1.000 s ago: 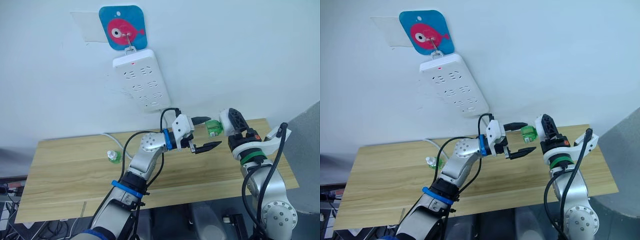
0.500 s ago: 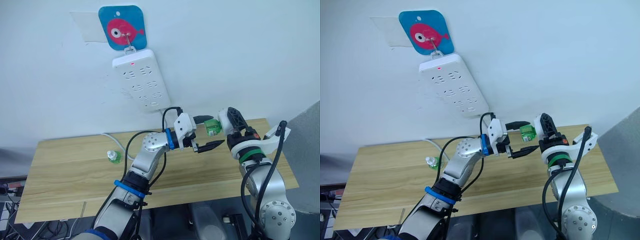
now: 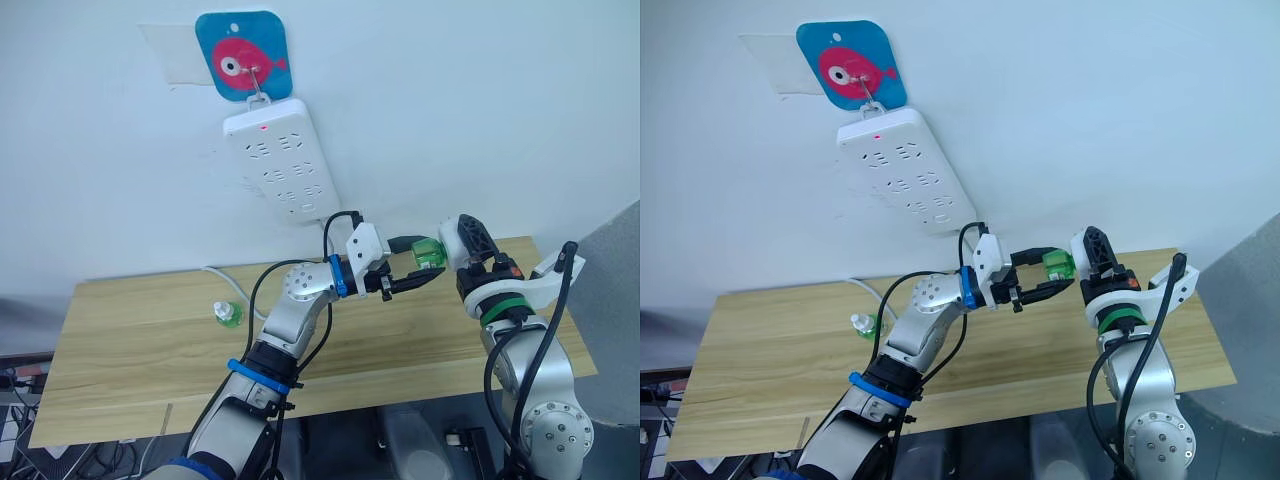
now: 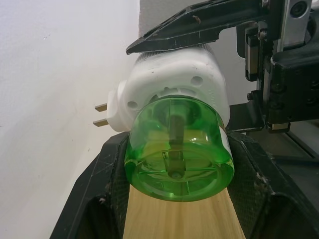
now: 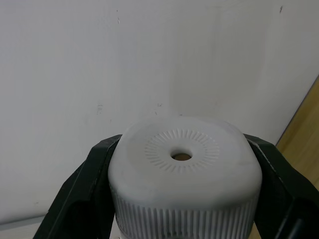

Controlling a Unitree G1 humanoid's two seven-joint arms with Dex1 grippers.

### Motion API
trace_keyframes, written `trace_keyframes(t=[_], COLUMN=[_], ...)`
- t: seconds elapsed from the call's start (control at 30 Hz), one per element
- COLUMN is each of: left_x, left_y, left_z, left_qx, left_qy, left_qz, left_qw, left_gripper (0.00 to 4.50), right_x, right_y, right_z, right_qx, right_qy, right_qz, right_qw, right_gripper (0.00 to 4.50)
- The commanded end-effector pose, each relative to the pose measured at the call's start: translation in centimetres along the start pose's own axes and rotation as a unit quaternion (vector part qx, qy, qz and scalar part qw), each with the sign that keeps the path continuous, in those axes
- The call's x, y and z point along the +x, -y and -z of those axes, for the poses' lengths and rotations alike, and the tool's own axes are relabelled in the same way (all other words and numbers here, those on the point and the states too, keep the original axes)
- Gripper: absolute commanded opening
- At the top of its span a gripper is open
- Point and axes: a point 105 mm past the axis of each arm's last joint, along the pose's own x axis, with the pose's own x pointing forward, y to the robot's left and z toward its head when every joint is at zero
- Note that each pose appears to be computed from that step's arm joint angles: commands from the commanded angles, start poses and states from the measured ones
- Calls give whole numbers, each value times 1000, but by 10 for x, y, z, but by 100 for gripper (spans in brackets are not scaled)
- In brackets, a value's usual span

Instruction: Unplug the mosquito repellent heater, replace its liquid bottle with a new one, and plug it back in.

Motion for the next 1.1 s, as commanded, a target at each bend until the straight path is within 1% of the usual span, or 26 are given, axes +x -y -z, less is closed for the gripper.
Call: trace_keyframes(t=[0.03, 0.07, 0.13, 0.17, 0.2, 0.23, 0.27, 0.37, 0.47, 0.53, 0.63, 0.73, 0.8, 0.93, 1.1], left_x=[2, 2, 2, 1, 0, -1, -1, -5, -13, -18, -23, -20, -17, -12, -16], left_y=[2, 3, 4, 3, 1, 0, -1, -1, 3, 6, 9, 8, 8, 6, 12], left_z=[-14, -15, -17, -18, -19, -20, -21, -22, -21, -19, -16, -17, -19, -21, -20], left_qx=[26, 34, 46, 51, 58, 66, 73, 96, 120, 132, 140, 162, 175, 204, 218], left_qy=[23, 23, 24, 24, 24, 24, 23, 22, 17, 16, 15, 20, 26, 29, 33], left_qz=[8, 16, 32, 38, 47, 57, 68, 108, 158, 187, 215, 219, 215, 204, 216], left_qw=[999, 999, 998, 998, 997, 996, 995, 989, 980, 973, 966, 962, 960, 957, 951], left_gripper=[231, 231, 231, 231, 231, 231, 231, 231, 231, 231, 231, 231, 231, 231, 231], right_x=[-9, -9, -11, -13, -15, -18, -20, -27, -30, -31, -37, -42, -41, -35, -36], right_y=[-16, -15, -14, -13, -12, -11, -9, 8, 10, 15, 20, 23, 24, 24, 22], right_z=[0, 1, 4, 4, 5, 5, 4, -1, -15, -20, -19, -16, -15, -14, -12], right_qx=[4, 2, -7, -12, -19, -27, -34, -91, -99, -106, -122, -134, -136, -128, -122], right_qy=[-4, -9, -25, -36, -54, -73, -93, -166, -209, -230, -288, -341, -362, -368, -378], right_qz=[-35, -34, -39, -41, -46, -51, -54, -45, -67, -87, -122, -136, -140, -146, -157], right_qw=[999, 999, 999, 998, 997, 996, 994, 981, 971, 964, 942, 921, 911, 909, 904], right_gripper=[300, 300, 374, 394, 435, 447, 447, 447, 447, 447, 447, 447, 447, 447, 447])
